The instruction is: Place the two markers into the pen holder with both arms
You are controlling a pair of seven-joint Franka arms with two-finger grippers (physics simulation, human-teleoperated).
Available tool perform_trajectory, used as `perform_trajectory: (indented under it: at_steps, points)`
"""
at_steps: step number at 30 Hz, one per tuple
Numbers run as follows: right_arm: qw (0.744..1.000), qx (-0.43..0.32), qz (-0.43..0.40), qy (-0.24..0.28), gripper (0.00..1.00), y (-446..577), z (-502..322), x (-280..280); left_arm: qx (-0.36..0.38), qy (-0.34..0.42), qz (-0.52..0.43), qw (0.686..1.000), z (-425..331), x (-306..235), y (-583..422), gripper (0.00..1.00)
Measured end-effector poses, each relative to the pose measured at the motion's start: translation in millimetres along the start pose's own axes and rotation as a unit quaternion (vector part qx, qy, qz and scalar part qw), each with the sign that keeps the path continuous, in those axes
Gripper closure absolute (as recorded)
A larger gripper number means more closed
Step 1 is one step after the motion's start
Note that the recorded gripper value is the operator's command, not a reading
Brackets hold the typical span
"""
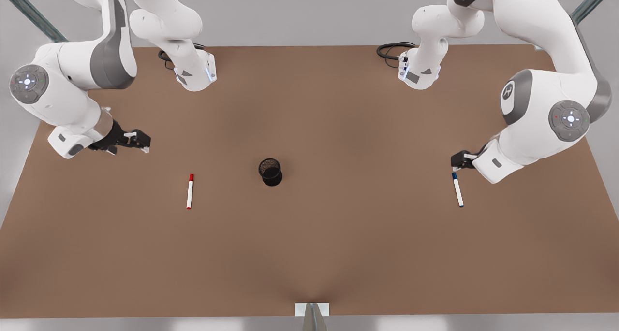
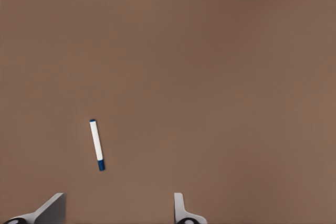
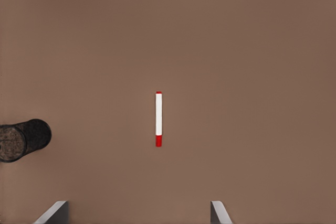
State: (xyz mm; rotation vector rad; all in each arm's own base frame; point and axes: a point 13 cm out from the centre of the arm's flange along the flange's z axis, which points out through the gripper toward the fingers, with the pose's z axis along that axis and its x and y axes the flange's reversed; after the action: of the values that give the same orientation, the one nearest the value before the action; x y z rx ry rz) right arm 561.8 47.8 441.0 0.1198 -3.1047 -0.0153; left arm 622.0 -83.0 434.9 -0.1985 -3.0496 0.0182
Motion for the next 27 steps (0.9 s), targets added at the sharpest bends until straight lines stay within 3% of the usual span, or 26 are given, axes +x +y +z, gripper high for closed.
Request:
perform_trajectory:
  at_steps: [4, 8, 13, 19, 21, 24, 27]
  points:
    - [1.000, -0.002, 0.008, -0.010, 0.00, -7.2, 7.6, -30.3, -0.003, 0.026, -0.041, 0.999, 65.0, -22.6, 50.0, 0.00]
    - [0.997, -0.009, 0.071, 0.033, 0.00, -84.9, 90.5, -51.6, 0.002, 0.071, -0.086, 0.994, 191.7, -1.2, 98.1, 0.00]
    - [0.998, -0.011, 0.025, 0.053, 0.00, -21.9, 188.9, -85.5, 0.006, 0.059, -0.121, 0.991, 277.3, 12.0, 132.1, 0.00]
    - [0.998, -0.012, 0.013, 0.057, 0.00, 20.0, 265.6, -96.4, 0.003, 0.033, -0.138, 0.990, 322.6, 12.8, 152.7, 0.00]
    - [0.997, -0.012, 0.022, 0.066, 0.00, 19.0, 295.7, -95.4, 0.003, 0.029, -0.143, 0.989, 333.9, 14.0, 160.7, 0.06]
    - [0.997, -0.009, 0.031, 0.068, 0.00, 19.6, 318.1, -92.4, 0.003, 0.024, -0.140, 0.990, 345.3, 12.0, 165.1, 0.36]
    - [0.996, -0.004, 0.038, 0.076, 0.01, 18.8, 328.5, -67.9, 0.002, 0.018, -0.130, 0.991, 354.2, 7.1, 162.4, 0.39]
